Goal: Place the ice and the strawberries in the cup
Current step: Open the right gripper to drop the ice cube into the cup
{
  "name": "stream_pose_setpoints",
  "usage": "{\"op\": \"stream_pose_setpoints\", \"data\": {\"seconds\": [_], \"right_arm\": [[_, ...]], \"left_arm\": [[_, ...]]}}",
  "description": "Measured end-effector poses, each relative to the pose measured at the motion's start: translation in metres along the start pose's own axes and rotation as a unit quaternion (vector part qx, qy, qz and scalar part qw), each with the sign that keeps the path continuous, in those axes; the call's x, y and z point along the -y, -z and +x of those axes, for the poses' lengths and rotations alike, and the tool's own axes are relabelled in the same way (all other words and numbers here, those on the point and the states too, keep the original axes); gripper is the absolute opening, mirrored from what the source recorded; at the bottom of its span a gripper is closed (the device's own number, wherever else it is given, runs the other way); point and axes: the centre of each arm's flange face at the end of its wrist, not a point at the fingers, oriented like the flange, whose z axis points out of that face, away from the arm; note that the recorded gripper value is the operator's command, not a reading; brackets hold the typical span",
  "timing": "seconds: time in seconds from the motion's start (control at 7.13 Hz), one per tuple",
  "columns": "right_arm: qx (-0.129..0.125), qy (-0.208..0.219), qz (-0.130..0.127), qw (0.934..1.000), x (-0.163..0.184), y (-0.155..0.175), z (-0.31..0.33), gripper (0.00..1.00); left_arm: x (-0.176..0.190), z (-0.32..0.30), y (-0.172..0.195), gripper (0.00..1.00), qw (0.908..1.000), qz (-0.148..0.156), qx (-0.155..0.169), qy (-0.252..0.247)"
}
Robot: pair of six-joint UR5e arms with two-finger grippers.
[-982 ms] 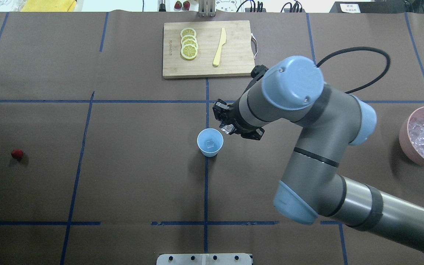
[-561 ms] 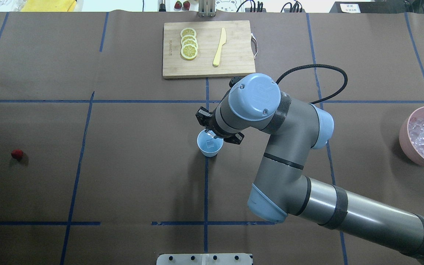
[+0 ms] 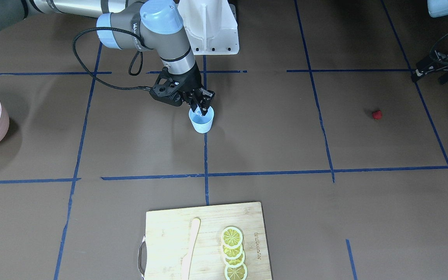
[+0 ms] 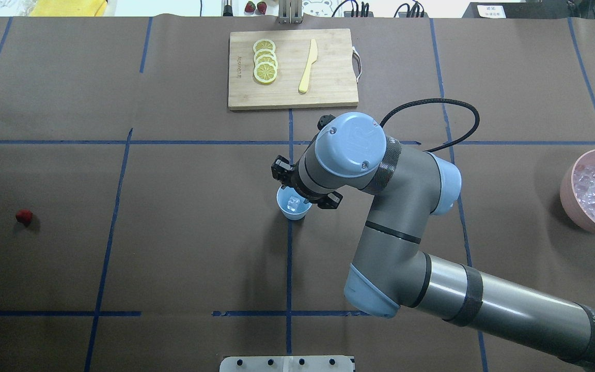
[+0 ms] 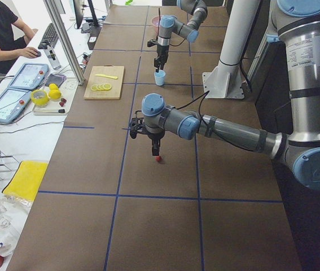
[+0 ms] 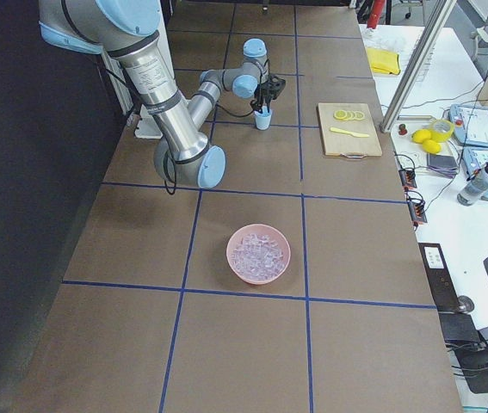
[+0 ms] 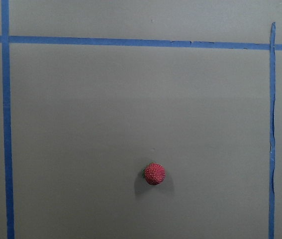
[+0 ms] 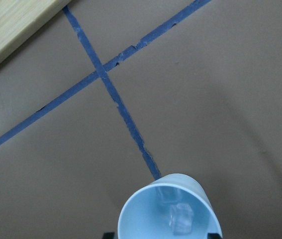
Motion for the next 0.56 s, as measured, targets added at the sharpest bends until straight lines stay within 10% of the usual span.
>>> {"op": "stream_pose_setpoints", "data": {"seconds": [0.56], "right_arm": [[0.011, 0.002, -0.001, 0.9999, 0.043, 0.037, 0.02, 0.78]], "left_arm": [[0.0, -0.001, 0.0, 1.0, 1.0, 0.001, 0.001, 0.001]]}}
